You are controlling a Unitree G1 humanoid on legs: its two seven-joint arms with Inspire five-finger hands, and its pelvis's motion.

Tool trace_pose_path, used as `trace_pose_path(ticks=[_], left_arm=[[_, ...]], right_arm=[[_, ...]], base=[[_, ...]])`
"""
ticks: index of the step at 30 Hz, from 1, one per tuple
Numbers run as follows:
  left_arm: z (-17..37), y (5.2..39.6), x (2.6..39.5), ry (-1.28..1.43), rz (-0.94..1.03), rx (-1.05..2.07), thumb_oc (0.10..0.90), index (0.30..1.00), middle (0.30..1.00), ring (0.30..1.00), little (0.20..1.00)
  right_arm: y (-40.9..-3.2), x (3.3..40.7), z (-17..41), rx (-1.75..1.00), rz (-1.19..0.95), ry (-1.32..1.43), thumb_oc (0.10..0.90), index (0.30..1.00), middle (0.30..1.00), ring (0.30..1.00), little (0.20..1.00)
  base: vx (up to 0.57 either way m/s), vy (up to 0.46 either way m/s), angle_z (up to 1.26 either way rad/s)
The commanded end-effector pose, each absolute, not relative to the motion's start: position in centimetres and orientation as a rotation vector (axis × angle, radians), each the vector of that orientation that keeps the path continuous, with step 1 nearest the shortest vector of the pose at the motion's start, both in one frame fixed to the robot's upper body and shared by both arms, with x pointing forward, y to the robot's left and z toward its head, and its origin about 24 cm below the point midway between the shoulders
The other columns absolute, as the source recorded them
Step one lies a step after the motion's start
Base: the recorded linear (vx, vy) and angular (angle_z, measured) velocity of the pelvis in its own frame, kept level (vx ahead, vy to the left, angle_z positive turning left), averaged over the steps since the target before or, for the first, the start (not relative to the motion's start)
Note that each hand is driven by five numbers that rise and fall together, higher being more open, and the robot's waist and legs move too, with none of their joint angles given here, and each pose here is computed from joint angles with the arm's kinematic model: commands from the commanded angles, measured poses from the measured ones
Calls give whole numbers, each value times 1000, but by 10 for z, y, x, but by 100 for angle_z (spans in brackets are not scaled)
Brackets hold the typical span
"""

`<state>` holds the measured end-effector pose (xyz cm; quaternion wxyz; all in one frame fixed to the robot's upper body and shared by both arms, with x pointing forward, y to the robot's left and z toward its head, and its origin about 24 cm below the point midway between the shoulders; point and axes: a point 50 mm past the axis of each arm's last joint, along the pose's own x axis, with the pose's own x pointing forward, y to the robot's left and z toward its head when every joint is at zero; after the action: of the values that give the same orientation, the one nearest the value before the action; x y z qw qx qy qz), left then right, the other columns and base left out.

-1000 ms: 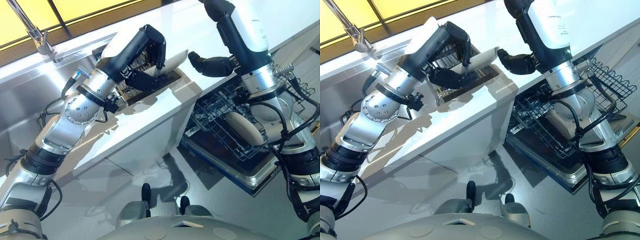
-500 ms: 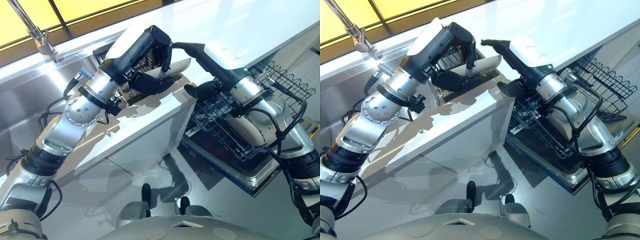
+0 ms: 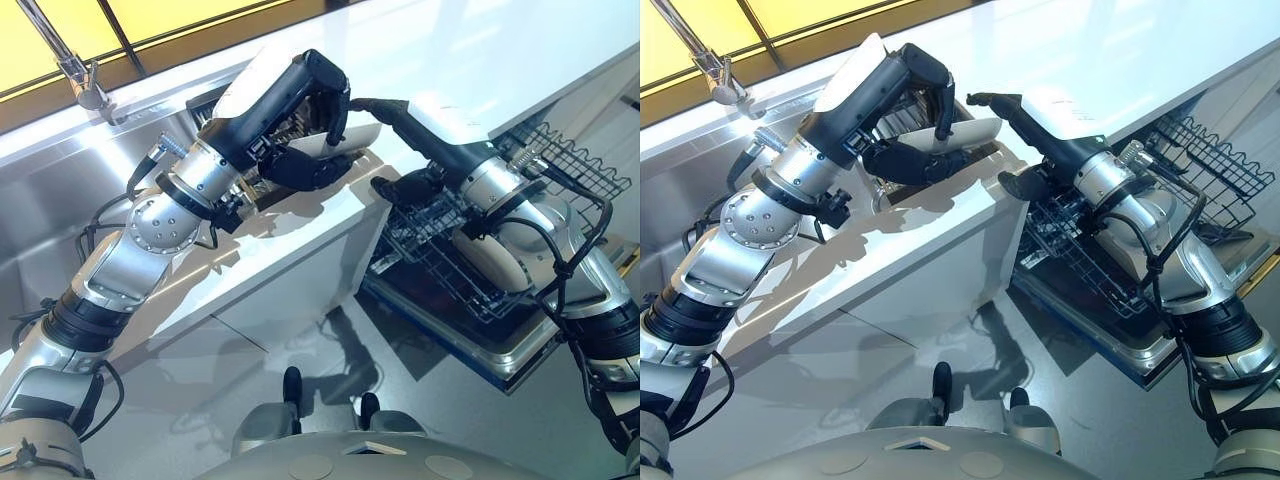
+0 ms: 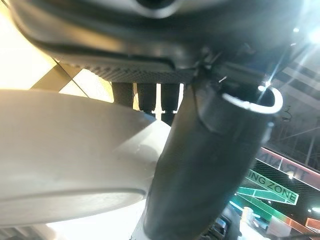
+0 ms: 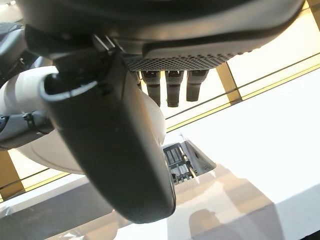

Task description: Pick up plates and place into dishwasher.

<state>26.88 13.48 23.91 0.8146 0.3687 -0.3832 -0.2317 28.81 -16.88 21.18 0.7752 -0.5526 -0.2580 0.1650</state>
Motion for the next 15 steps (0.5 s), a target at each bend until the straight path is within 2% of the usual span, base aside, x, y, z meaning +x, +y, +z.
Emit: trace_pose_path(ticks=[1,15], left_arm=[[262,133,253,-987,-506,645,100,300,300,300,200],[252,109,244,-948,-724,537,100,300,300,300,200]], right_arm=[[-158,285,233,-1049,244,-755,100,300,300,300,200],[-157,283,239,-1005,78,-861,100,300,300,300,200]], base=[[0,0,0],[0,2,-1]])
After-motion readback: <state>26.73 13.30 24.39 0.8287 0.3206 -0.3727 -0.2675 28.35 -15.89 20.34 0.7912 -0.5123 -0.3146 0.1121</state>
